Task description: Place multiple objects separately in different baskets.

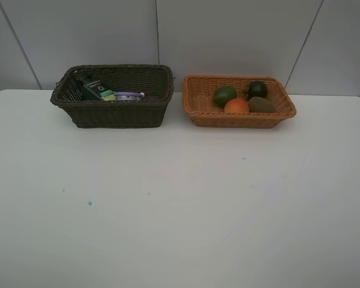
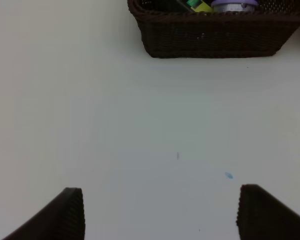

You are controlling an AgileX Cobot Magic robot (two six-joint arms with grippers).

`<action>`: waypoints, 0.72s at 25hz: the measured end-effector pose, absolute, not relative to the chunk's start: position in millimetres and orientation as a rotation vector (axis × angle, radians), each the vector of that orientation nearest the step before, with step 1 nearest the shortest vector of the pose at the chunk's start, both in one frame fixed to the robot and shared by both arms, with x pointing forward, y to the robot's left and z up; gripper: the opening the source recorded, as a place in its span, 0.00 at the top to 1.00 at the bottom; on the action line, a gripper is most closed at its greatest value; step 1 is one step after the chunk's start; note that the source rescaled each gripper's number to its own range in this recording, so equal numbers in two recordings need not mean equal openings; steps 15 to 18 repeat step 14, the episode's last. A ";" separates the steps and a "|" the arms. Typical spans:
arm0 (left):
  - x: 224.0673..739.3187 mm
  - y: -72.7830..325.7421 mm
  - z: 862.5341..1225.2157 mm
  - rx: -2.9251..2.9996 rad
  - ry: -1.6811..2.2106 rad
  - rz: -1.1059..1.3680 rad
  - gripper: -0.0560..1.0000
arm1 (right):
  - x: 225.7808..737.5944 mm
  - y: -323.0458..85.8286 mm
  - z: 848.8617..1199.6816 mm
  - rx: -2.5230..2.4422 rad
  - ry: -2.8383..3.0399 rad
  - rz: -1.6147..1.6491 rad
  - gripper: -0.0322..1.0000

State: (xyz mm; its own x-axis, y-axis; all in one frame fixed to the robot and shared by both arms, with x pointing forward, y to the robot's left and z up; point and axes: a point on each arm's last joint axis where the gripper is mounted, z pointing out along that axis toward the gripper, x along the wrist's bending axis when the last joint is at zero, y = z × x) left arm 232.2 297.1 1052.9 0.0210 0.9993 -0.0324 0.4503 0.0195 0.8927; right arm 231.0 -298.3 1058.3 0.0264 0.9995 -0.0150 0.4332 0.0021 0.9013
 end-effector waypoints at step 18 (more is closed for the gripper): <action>232.2 297.1 1052.9 1.535 1.533 0.910 0.20 | 231.0 -298.3 1058.3 1.537 1.511 0.934 0.06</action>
